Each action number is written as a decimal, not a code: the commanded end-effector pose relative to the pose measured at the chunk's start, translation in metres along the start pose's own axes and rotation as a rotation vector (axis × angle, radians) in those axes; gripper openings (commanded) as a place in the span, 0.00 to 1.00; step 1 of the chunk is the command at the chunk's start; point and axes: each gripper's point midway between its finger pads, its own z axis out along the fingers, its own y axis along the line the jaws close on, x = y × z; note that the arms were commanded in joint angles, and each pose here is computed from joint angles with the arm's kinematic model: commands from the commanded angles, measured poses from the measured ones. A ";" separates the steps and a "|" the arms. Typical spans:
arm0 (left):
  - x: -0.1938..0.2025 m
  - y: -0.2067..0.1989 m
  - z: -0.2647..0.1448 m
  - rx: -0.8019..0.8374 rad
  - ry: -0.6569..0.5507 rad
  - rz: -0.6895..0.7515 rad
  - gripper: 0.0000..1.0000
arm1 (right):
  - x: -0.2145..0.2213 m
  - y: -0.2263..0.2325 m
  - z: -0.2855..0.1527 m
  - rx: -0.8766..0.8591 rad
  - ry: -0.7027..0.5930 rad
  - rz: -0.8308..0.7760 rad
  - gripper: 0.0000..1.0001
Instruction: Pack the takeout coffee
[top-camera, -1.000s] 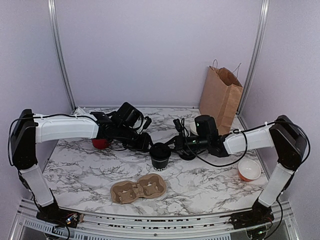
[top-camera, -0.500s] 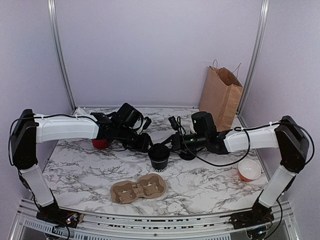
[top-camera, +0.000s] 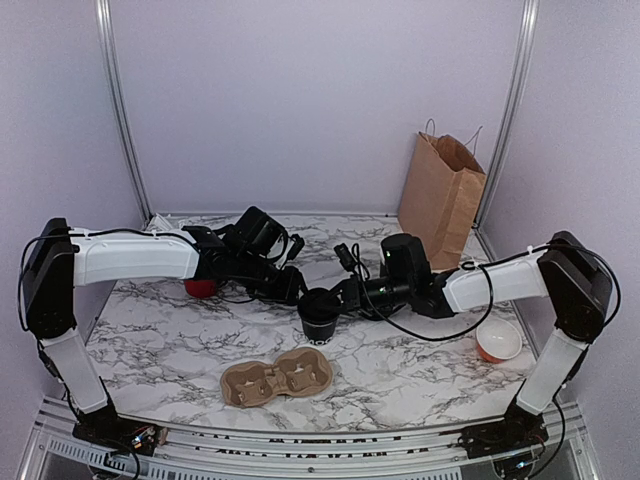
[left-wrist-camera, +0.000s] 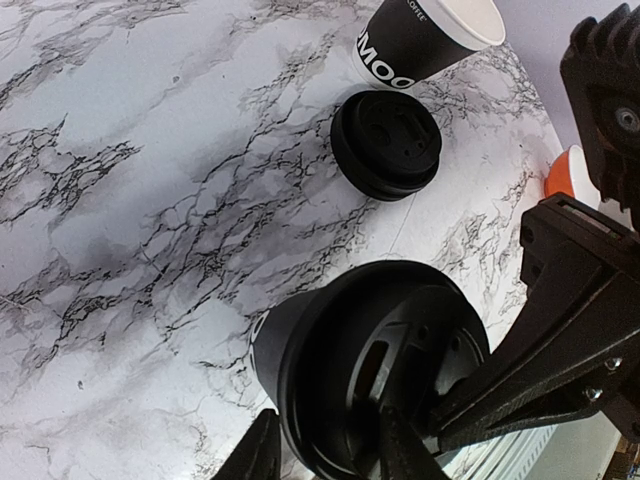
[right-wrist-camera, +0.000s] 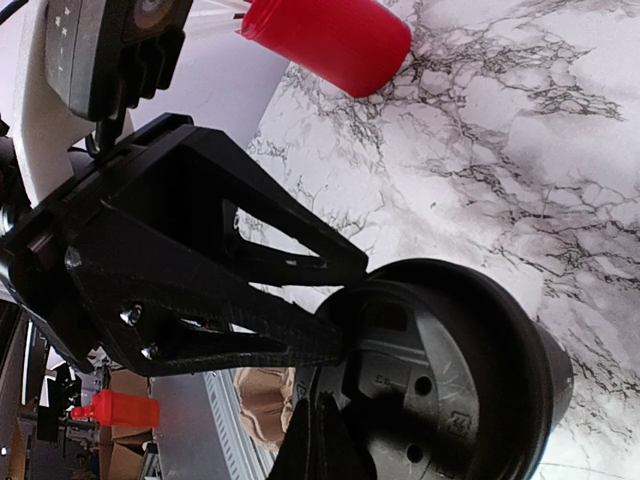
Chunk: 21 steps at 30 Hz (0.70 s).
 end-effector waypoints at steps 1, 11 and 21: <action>0.012 0.012 0.011 -0.034 0.047 -0.018 0.33 | 0.005 -0.012 -0.001 0.057 0.034 0.029 0.00; 0.011 0.010 0.008 -0.032 0.043 -0.011 0.33 | -0.035 0.054 -0.015 -0.077 -0.039 -0.122 0.00; 0.013 0.012 0.011 -0.036 0.051 -0.010 0.33 | 0.037 -0.020 0.004 0.013 0.103 0.038 0.00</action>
